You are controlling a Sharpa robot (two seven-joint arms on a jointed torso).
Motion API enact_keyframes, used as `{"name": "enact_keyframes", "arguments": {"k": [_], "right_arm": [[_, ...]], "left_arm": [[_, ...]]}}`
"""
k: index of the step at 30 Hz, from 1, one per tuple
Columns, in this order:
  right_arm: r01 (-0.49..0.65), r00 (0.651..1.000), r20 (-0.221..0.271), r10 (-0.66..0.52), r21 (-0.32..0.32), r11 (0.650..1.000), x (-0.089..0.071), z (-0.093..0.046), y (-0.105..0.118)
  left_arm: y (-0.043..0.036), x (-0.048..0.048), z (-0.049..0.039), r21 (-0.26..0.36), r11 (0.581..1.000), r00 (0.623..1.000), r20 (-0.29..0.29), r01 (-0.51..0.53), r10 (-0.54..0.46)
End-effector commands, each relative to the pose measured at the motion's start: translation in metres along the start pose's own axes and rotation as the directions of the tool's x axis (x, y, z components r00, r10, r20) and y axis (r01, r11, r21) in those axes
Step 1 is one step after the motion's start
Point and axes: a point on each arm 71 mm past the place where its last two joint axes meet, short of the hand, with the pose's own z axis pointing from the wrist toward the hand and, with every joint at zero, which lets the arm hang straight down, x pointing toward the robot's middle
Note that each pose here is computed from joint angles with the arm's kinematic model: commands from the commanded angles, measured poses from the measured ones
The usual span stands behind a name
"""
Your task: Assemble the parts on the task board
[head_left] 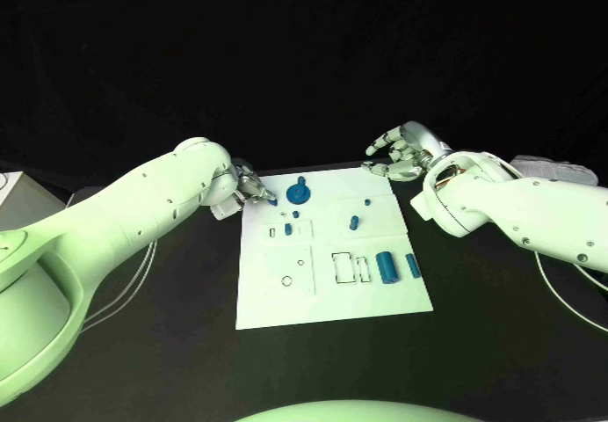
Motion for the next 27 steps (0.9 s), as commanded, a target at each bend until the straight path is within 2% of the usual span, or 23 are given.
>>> {"name": "enact_keyframes", "arguments": {"k": [1, 11, 14, 15, 23, 27], "right_arm": [[0.007, 1.0, 0.003, -0.007, -0.009, 1.0, -0.001, 0.0, 0.001], [0.01, 1.0, 0.008, -0.01, -0.001, 1.0, -0.004, -0.001, -0.003], [0.011, 1.0, 0.01, -0.011, 0.003, 1.0, -0.005, -0.001, -0.004], [0.012, 1.0, 0.012, -0.012, 0.005, 1.0, -0.006, -0.002, -0.005], [0.013, 1.0, 0.016, -0.014, 0.011, 1.0, -0.008, -0.003, -0.008], [0.014, 1.0, 0.017, -0.014, 0.012, 1.0, -0.009, -0.003, -0.009]], "left_arm": [[-0.0035, 0.002, -0.0011, 0.03, 0.999, 1.0, -0.018, 0.026, -0.025], [-0.0033, 0.0003, -0.0118, 0.075, 0.99, 0.993, -0.025, 0.116, -0.114], [-0.0015, -0.0012, -0.0175, 0.089, 0.987, 0.991, -0.022, 0.133, -0.132], [-0.0003, -0.0019, -0.0222, 0.098, 0.986, 0.99, -0.021, 0.138, -0.136], [0.0012, -0.0005, -0.0434, 0.146, 0.983, 0.994, 0.004, 0.111, -0.112], [0.0021, 0.003, -0.0489, 0.158, 0.983, 0.995, 0.022, 0.096, -0.1]]}}
